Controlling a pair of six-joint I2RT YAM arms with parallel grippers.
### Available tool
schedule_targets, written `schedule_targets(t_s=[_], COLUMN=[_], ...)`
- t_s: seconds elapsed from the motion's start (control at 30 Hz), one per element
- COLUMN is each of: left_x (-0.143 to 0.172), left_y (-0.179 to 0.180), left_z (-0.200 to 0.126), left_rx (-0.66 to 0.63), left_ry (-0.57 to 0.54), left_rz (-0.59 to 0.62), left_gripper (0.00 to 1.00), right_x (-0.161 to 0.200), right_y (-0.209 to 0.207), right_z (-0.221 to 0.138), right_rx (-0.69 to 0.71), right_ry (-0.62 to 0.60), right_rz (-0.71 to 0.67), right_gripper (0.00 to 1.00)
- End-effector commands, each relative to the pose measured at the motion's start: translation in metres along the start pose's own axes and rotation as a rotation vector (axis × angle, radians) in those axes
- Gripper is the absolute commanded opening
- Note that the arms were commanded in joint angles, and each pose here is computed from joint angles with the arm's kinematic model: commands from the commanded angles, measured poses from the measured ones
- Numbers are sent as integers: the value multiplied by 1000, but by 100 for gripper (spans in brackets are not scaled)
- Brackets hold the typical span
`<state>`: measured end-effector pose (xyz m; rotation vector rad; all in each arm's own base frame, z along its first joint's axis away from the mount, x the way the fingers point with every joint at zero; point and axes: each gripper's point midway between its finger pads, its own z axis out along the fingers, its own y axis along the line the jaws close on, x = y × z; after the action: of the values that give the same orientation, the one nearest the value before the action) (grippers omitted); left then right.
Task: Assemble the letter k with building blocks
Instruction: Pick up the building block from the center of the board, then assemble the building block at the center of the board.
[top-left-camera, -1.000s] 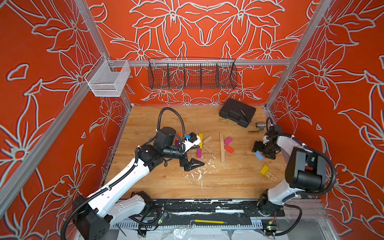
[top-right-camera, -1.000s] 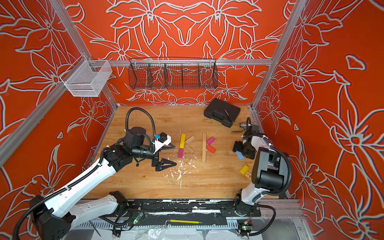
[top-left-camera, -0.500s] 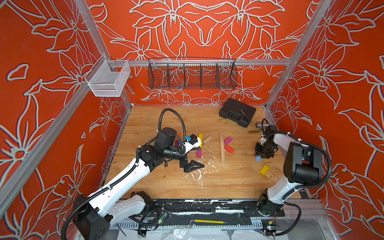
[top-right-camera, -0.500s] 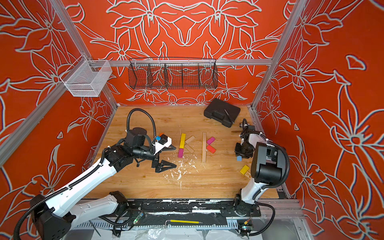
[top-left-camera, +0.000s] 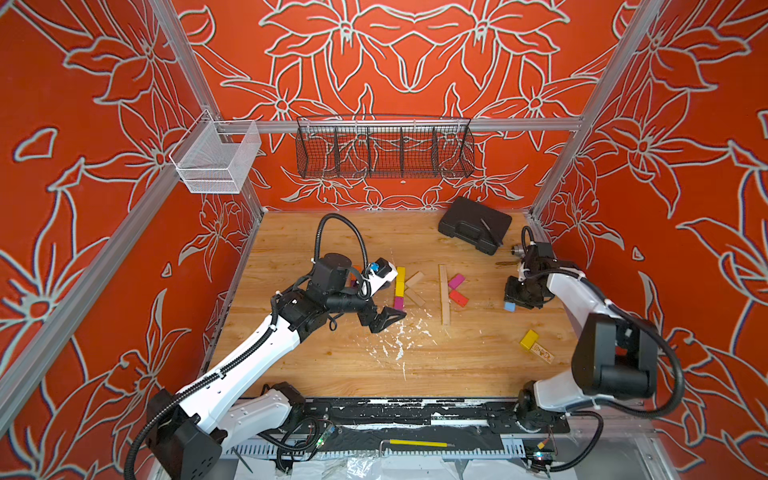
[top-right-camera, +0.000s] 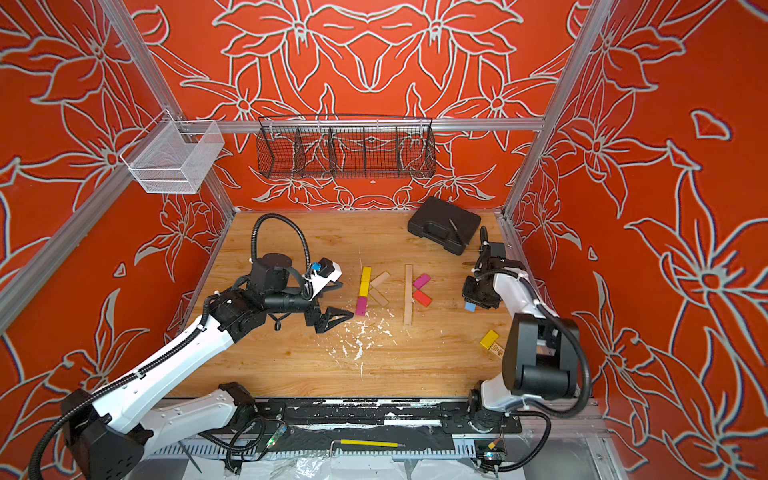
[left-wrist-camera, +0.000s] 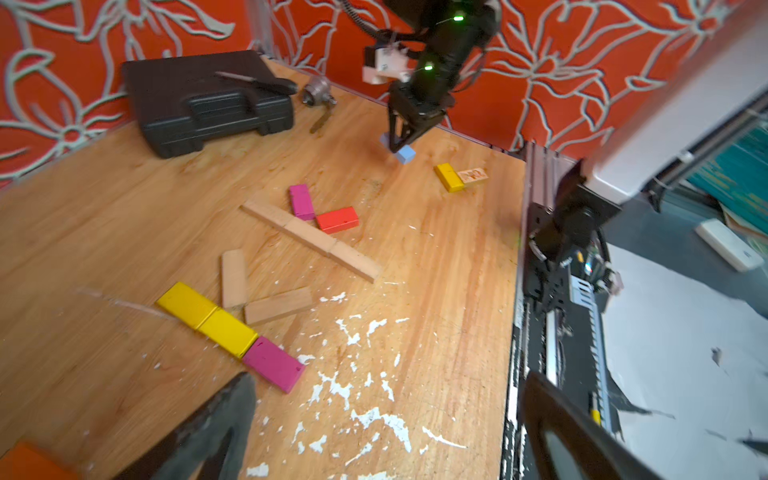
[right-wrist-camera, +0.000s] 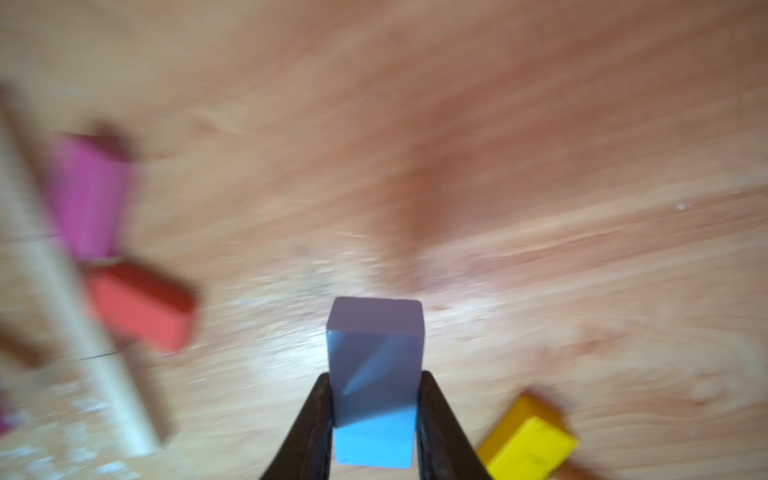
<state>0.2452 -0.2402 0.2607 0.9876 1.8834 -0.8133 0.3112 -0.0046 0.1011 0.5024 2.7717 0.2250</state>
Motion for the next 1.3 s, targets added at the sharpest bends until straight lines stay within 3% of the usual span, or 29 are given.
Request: schedule_targets(t_s=[0.0, 0.23, 0.47, 0.73, 0.9, 1.27], left_x=[-4, 10, 29, 44, 46, 45], left_y=[48, 118, 158, 178, 190, 195], left_z=[-10, -38, -60, -67, -78, -87], left_rx=[-180, -463, -704, -755, -775, -766], left_ry=[-35, -26, 23, 53, 15, -32], left_rz=[-131, -335, -515, -635, -701, -709], left_gripper=[97, 97, 97, 97, 97, 97], right_x=[14, 40, 73, 115, 142, 169], right_y=[55, 150, 232, 313, 355, 391], right_z=[-17, -38, -37, -12, 12, 69], right_rx=[-163, -304, -330, -306, -294, -248], right_ry=[-15, -69, -59, 4, 51, 106], right_rz=[48, 21, -91, -245, -291, -280], right_gripper=[24, 22, 22, 20, 18, 18])
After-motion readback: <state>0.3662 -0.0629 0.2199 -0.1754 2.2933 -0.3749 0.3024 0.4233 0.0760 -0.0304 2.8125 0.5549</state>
